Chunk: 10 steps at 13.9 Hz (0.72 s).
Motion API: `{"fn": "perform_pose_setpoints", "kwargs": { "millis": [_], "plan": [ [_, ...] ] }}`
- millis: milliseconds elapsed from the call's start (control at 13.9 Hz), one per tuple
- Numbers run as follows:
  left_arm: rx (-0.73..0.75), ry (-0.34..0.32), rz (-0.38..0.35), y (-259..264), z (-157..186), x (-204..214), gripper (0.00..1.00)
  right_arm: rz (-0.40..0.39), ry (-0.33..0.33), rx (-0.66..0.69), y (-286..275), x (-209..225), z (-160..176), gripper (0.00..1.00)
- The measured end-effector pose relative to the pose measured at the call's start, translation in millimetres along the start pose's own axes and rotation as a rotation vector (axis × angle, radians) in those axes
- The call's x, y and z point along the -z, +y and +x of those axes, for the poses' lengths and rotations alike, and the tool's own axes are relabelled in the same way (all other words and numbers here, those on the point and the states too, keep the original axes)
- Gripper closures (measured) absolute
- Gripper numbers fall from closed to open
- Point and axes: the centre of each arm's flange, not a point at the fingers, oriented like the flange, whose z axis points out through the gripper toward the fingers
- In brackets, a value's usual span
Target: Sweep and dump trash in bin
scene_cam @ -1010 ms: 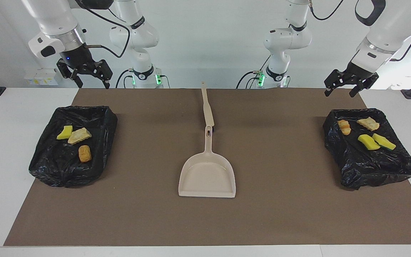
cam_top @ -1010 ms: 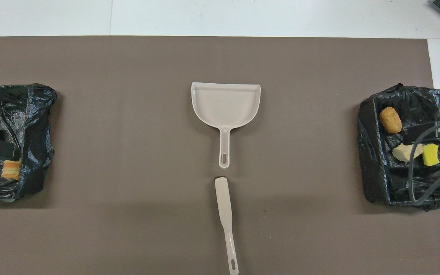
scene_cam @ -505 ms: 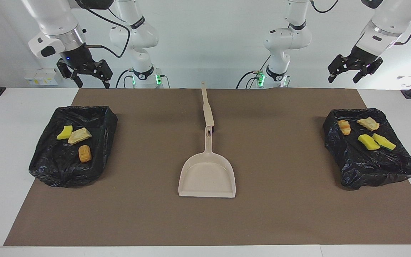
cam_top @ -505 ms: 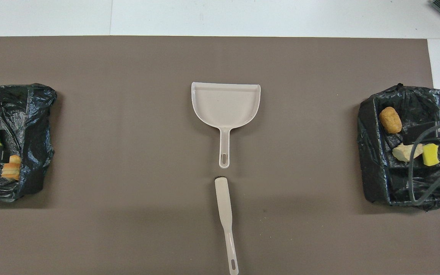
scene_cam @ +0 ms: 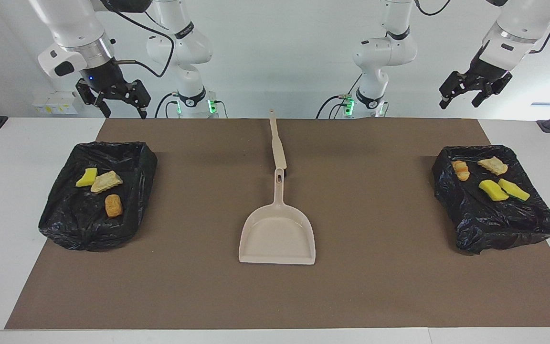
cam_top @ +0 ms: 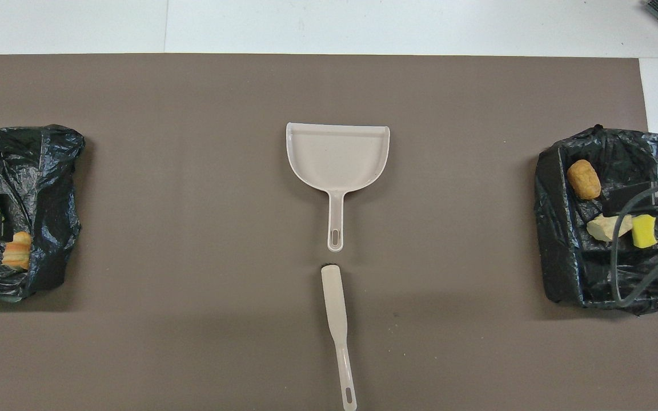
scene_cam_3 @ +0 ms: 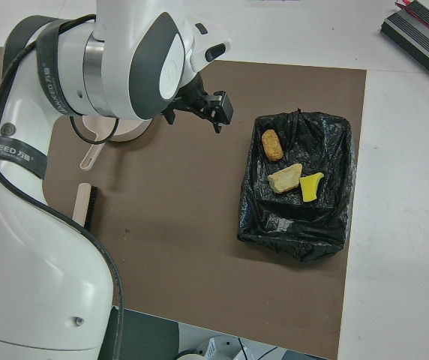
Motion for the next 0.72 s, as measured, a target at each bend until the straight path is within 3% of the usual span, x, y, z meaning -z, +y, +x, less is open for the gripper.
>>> {"fn": "perform_pose_setpoints", "kwargs": {
  "millis": [722],
  "plan": [
    [-0.034,0.053,0.040,-3,-1,24,0.00,0.000,0.000,0.000,0,0,0,0.00]
  ]
}}
